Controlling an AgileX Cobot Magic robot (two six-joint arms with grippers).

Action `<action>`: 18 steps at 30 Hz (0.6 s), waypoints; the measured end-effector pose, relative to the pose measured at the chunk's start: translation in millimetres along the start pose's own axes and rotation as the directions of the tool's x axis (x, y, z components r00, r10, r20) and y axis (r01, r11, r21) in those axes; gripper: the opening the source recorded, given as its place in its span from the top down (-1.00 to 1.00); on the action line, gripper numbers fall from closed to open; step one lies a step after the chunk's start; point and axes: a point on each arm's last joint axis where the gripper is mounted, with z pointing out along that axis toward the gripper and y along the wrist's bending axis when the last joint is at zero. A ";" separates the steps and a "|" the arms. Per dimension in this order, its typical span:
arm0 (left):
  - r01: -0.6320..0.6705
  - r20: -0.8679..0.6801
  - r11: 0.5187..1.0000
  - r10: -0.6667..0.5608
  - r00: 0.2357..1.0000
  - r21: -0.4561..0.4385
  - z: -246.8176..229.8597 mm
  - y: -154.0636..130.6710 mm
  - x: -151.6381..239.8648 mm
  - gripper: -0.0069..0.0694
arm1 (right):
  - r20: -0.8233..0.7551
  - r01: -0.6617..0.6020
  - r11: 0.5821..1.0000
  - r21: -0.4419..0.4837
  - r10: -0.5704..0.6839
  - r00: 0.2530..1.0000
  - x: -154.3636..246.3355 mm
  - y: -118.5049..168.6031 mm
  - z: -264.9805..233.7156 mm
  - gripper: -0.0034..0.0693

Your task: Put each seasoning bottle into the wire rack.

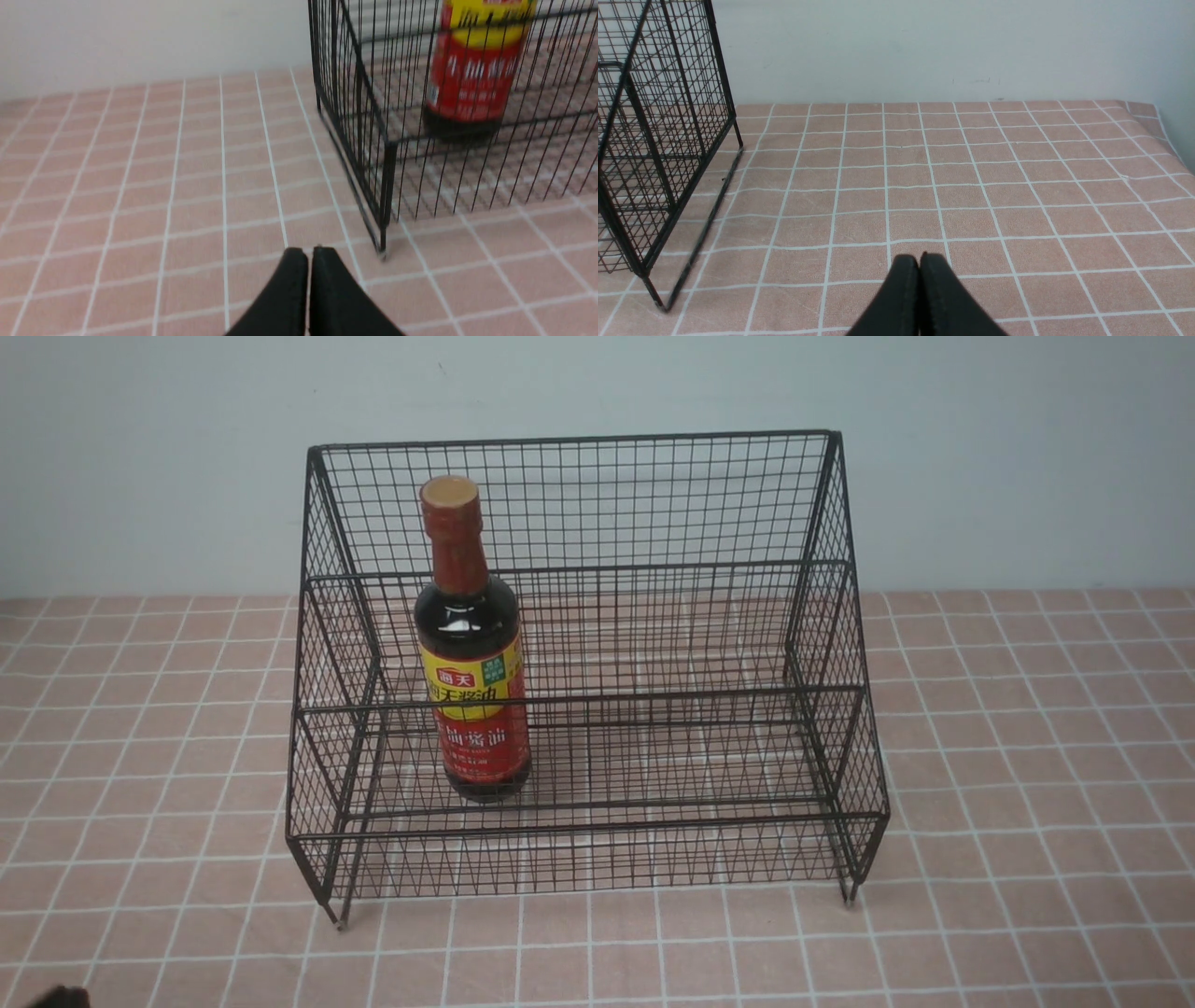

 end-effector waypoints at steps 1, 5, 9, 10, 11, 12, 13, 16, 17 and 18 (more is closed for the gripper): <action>0.001 -0.019 1.000 -0.001 1.000 0.001 2.4 -0.3 6.4 0.84 | 0.000 0.000 1.000 0.000 0.000 1.000 0.0 0.0 0.0 0.94; 0.002 -0.010 1.000 -0.002 1.000 -0.002 3.9 -0.2 8.5 0.84 | 0.000 0.000 1.000 0.000 0.000 1.000 0.0 0.0 0.0 0.94; 0.002 -0.008 1.000 -0.002 1.000 -0.002 4.1 -0.2 8.8 0.84 | 0.000 0.000 1.000 0.000 0.000 1.000 0.0 0.0 0.0 0.94; 0.002 -0.008 1.000 -0.002 1.000 -0.002 4.1 -0.2 8.8 0.84 | 0.000 0.000 1.000 0.000 0.000 1.000 0.0 0.0 0.0 0.94; 0.002 -0.008 1.000 -0.002 1.000 -0.002 4.1 -0.2 8.8 0.84 | 0.000 0.000 1.000 0.000 0.000 1.000 0.0 0.0 0.0 0.94; 0.002 -0.008 1.000 -0.002 1.000 -0.002 4.1 -0.2 8.8 0.84 | 0.000 0.000 1.000 0.000 0.000 1.000 0.0 0.0 0.0 0.94; 0.002 -0.008 1.000 -0.002 1.000 -0.002 4.1 -0.2 8.8 0.84 | 0.000 0.000 1.000 0.000 0.000 1.000 0.0 0.0 0.0 0.94; 0.002 -0.008 1.000 -0.002 1.000 -0.002 4.1 -0.2 8.8 0.84 | 0.000 0.000 1.000 0.000 0.000 1.000 0.0 0.0 0.0 0.94; 0.002 -0.008 1.000 -0.002 1.000 -0.002 4.1 -0.2 8.8 0.84 | 0.000 0.000 1.000 0.000 0.000 1.000 0.0 0.0 0.0 0.94; 0.002 -0.008 1.000 -0.002 1.000 -0.002 4.1 -0.2 8.8 0.84 | 0.000 0.000 1.000 0.000 0.000 1.000 0.0 0.0 0.0 0.94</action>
